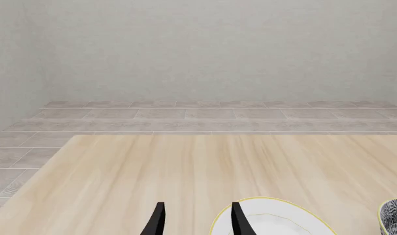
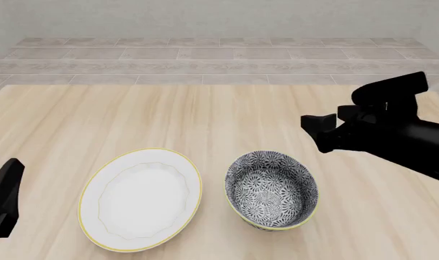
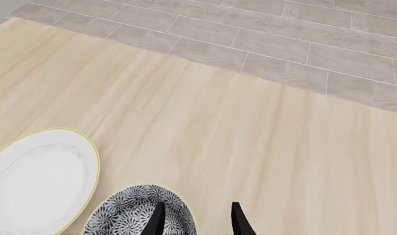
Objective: Put the bowl on the plate.
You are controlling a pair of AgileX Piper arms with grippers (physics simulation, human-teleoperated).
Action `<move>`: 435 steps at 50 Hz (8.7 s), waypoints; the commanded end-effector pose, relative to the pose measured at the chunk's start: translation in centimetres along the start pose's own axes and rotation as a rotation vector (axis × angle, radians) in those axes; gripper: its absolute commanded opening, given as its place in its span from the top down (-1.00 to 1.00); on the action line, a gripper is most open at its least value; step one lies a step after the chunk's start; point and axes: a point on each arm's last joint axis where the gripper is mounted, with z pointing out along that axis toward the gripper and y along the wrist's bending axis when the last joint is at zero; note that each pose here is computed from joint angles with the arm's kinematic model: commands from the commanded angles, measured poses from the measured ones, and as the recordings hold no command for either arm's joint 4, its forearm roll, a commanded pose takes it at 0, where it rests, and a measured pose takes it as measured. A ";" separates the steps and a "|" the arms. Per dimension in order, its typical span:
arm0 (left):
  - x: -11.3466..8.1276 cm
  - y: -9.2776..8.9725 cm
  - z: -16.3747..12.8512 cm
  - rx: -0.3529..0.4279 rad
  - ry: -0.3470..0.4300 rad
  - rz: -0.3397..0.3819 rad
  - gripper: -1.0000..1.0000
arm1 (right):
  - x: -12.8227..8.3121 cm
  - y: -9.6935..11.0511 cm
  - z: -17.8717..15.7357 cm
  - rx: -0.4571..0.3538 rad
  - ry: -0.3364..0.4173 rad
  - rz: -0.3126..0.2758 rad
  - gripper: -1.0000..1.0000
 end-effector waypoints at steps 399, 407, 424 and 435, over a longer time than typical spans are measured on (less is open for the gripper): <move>0.0 0.0 0.0 0.000 0.000 0.000 -1.00 | 0.2 1.2 3.7 -0.048 -0.017 0.181 1.00; 0.0 0.0 0.0 0.000 0.000 0.000 -1.00 | -0.7 2.2 4.9 -0.080 -0.021 0.178 1.00; 0.0 0.0 0.0 0.000 0.000 0.000 -1.00 | -2.6 3.9 7.4 -0.126 -0.024 0.173 1.00; 0.0 0.0 0.0 0.000 0.000 0.000 -1.00 | -3.2 5.6 9.3 -0.168 -0.015 0.177 1.00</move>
